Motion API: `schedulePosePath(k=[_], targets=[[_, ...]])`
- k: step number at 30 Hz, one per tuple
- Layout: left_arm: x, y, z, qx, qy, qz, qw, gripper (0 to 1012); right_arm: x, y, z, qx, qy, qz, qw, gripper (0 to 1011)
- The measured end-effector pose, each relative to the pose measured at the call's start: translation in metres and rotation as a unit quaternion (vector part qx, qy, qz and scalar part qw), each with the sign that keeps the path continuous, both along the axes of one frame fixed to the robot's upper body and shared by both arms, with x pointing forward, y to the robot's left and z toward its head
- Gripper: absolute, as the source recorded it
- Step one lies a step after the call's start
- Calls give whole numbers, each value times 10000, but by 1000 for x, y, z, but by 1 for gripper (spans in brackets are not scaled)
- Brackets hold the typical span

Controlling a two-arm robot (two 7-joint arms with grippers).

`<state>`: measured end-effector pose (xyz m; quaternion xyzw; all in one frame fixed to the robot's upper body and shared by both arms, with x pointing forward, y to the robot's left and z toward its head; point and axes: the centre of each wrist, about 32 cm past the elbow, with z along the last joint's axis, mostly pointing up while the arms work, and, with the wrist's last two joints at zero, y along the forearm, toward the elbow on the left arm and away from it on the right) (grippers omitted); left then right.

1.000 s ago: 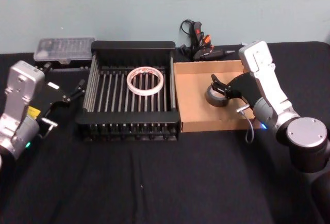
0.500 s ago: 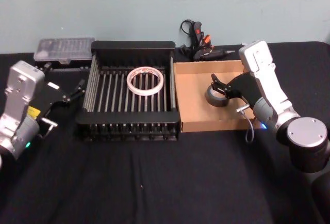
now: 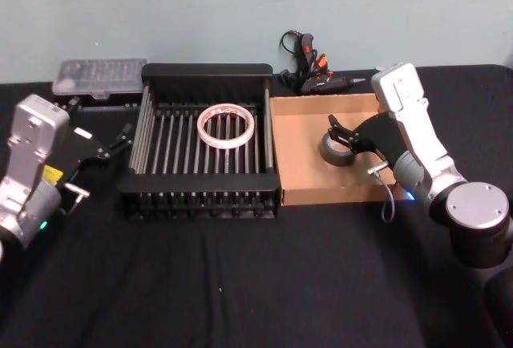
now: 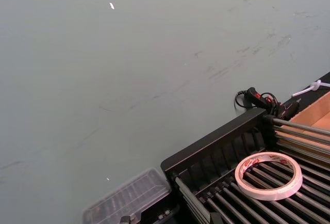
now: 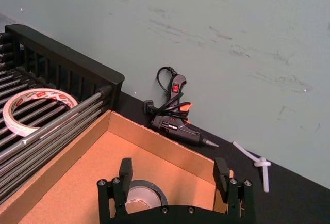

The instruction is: Pick up the white tape and place it into the black box , Pick up the silver tape and place it into the brown box.

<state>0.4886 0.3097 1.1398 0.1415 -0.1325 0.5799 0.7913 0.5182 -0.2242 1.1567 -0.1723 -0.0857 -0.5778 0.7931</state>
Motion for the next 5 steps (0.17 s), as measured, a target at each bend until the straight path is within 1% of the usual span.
schedulePosePath(k=[5], targets=[[0,0,0,0,0,0,10000,1001,0,0,0,0,0,0,10000,1002]])
